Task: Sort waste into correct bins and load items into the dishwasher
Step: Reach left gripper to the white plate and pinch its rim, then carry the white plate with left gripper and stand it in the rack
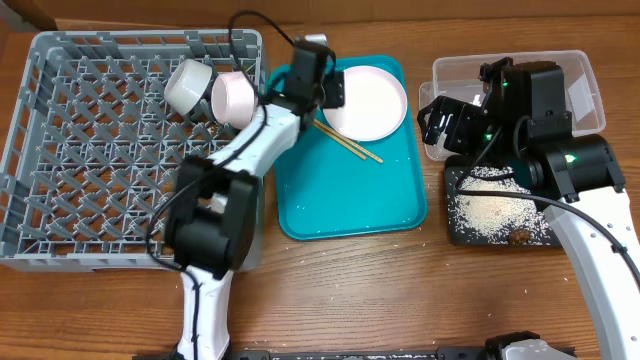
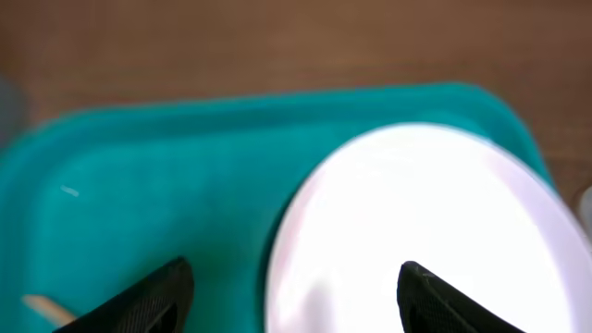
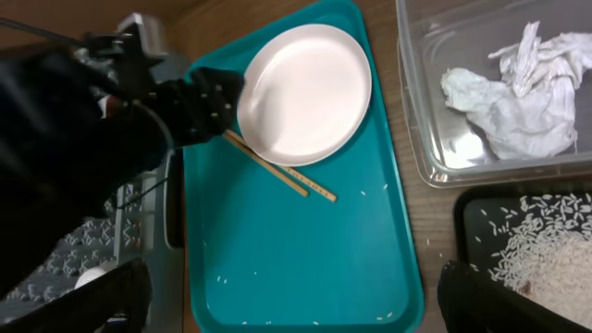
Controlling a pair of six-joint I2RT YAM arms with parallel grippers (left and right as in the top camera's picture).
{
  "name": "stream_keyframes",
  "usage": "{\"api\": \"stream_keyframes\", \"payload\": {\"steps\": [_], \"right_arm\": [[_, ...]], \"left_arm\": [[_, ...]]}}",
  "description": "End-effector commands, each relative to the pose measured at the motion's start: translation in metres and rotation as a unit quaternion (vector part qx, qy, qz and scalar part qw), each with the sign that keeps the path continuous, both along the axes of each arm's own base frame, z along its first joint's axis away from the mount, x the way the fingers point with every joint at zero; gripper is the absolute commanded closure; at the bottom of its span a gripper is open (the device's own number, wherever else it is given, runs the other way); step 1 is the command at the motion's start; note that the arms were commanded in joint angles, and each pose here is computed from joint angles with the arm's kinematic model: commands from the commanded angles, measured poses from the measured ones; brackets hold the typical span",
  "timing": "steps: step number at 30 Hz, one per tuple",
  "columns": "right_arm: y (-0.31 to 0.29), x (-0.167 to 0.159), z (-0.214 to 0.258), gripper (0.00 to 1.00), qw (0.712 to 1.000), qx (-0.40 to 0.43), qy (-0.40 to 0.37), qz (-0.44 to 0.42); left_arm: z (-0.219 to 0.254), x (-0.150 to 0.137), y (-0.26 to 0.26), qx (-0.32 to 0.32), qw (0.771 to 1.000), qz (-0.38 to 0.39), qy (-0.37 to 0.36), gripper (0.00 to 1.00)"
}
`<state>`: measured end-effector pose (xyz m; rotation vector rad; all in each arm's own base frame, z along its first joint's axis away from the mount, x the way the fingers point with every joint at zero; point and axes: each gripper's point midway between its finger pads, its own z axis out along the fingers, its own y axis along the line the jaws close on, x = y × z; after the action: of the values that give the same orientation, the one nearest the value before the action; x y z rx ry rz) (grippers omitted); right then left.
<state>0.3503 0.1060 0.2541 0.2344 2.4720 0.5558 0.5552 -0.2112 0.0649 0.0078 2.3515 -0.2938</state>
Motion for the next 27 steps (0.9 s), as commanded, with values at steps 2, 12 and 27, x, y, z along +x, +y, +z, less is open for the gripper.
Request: {"api": "stream_keyframes", "payload": {"steps": [2, 12, 27], "right_arm": [[0.001, -0.001, 0.002, 0.00, 1.000, 0.003, 0.001, 0.002], [0.001, -0.001, 0.001, 0.00, 1.000, 0.003, 0.003, 0.002], [0.000, -0.003, 0.000, 0.00, 1.000, 0.002, 0.008, 0.002]], "left_arm": [[-0.025, -0.001, -0.010, -0.026, 0.999, 0.005, 0.024, 0.34], [-0.039, -0.004, -0.008, -0.018, 0.999, 0.007, 0.037, 0.84], [0.033, 0.006, 0.004, 0.050, 0.998, -0.023, -0.043, 0.96]]}}
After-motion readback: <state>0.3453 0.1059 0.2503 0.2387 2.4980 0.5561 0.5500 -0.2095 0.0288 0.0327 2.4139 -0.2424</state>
